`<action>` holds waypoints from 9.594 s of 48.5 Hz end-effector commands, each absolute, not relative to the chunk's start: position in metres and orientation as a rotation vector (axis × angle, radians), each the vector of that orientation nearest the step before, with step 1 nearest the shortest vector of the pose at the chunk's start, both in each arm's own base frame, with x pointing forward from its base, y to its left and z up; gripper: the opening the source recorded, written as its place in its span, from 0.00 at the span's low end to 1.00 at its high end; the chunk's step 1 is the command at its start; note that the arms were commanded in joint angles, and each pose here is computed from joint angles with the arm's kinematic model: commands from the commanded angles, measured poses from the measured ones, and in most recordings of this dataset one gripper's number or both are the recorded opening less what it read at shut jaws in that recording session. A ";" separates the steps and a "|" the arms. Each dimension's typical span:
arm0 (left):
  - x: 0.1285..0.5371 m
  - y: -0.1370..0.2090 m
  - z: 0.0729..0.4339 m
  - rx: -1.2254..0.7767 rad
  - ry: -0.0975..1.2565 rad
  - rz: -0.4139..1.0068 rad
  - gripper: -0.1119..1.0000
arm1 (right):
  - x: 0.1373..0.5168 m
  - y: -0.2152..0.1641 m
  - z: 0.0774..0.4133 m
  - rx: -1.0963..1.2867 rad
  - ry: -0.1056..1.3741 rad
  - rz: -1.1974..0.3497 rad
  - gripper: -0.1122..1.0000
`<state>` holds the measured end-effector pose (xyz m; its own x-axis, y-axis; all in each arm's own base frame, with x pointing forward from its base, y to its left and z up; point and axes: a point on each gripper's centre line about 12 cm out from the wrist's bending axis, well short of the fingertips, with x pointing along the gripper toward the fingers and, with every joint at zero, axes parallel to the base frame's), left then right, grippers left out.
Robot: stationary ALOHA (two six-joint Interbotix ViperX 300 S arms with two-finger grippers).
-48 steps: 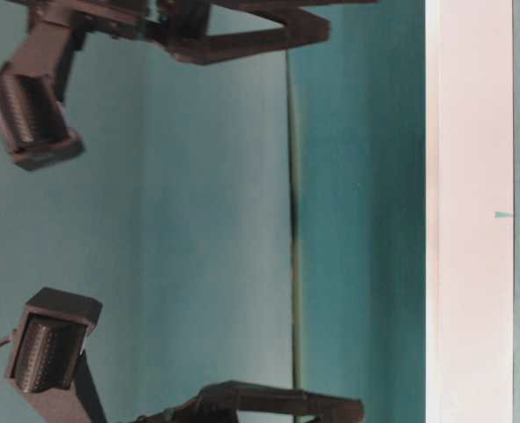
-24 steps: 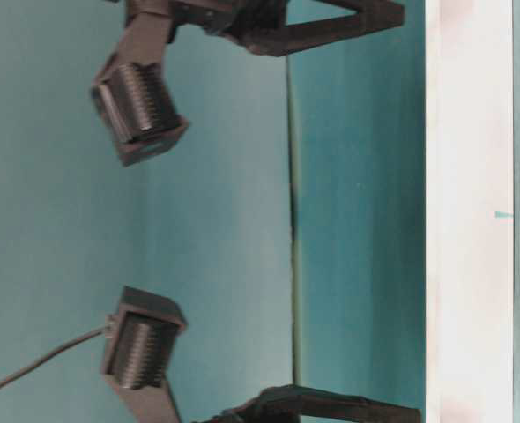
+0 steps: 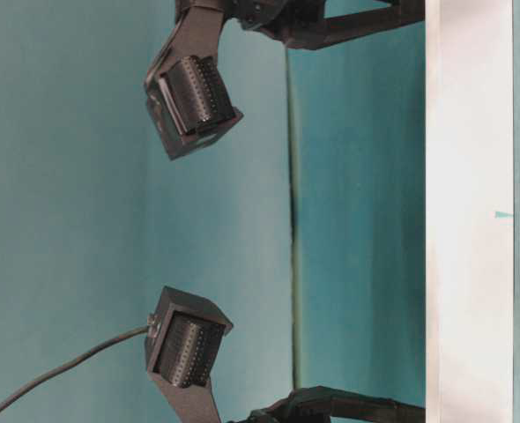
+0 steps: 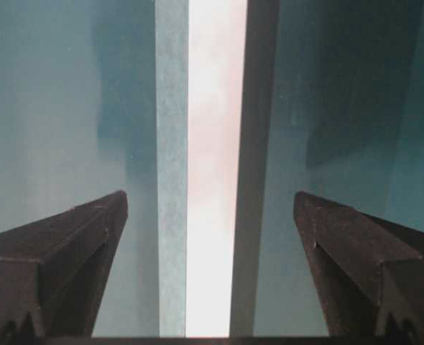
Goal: Lift a wooden board with both hands.
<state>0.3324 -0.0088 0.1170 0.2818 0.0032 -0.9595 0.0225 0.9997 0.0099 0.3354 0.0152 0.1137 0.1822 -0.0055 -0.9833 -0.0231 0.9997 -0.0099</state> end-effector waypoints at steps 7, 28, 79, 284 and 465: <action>0.333 -0.009 0.121 0.019 1.270 -0.009 0.97 | 0.338 0.016 0.111 -0.027 1.378 0.017 0.94; 0.325 -0.008 0.114 0.023 1.319 -0.008 0.34 | 0.338 0.014 0.107 -0.018 1.391 0.008 0.29; 0.318 -0.004 0.175 0.004 1.251 0.010 0.26 | 0.346 0.013 0.162 -0.009 1.400 -0.001 0.30; 0.327 0.000 0.418 -0.031 1.250 0.062 0.26 | 0.352 0.002 0.401 0.062 1.357 -0.071 0.30; 0.319 -0.002 0.105 -0.111 1.393 0.118 0.26 | 0.332 0.015 0.102 0.033 1.472 -0.007 0.30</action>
<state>0.3236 -0.0035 0.1094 0.1927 0.0171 -0.9811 -0.1231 0.9924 -0.0069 0.3376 0.0113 0.1108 0.1313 0.0124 -0.9913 0.0349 0.9992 0.0171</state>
